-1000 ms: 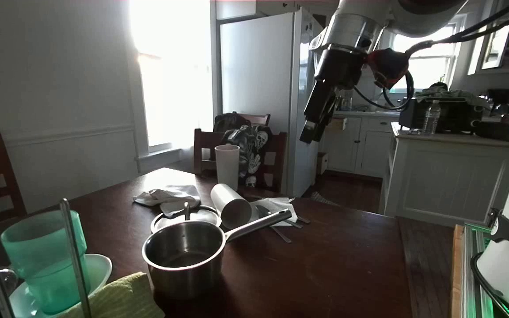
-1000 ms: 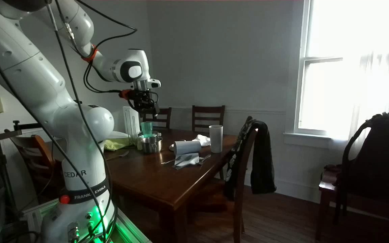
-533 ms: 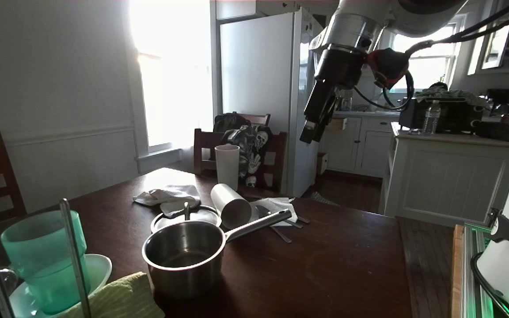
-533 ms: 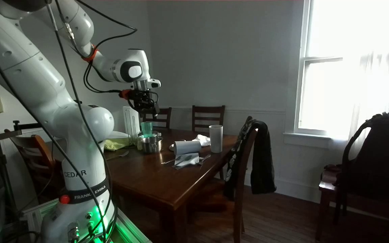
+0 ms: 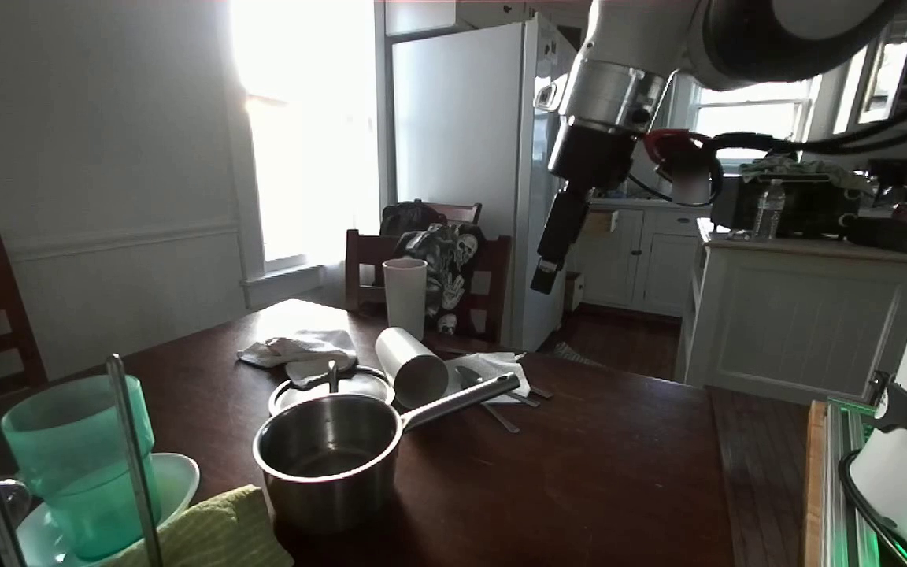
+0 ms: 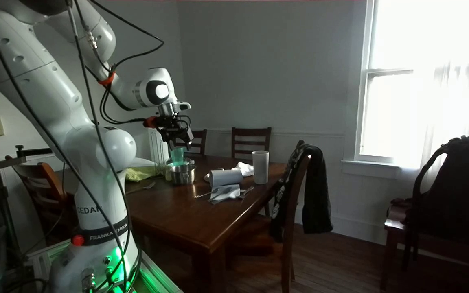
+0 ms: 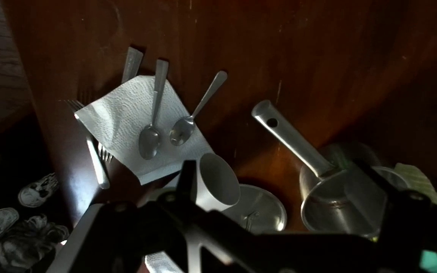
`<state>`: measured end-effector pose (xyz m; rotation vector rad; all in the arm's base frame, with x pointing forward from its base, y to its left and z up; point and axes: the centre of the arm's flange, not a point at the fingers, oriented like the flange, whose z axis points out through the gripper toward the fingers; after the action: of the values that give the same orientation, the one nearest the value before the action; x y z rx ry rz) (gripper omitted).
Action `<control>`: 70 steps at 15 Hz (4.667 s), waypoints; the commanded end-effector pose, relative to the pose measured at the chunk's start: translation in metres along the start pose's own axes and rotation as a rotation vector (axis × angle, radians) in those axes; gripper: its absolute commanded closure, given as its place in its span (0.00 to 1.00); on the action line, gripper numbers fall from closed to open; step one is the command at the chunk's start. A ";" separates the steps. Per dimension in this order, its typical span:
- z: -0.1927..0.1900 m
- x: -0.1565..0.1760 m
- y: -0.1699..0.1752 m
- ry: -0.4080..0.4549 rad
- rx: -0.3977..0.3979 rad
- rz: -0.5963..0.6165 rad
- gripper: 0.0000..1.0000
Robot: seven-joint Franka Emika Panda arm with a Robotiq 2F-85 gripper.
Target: Set the grey cup upright
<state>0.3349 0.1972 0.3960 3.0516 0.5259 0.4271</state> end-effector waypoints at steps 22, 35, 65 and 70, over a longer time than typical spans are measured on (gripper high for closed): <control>0.171 0.061 -0.041 0.096 -0.534 -0.415 0.00; 0.204 0.084 -0.029 0.105 -0.547 -0.444 0.00; 0.217 0.112 -0.031 0.306 -0.708 -0.537 0.97; 0.177 0.122 -0.034 0.310 -0.812 -0.525 0.98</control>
<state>0.4906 0.2706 0.2278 2.0451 0.8878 0.8311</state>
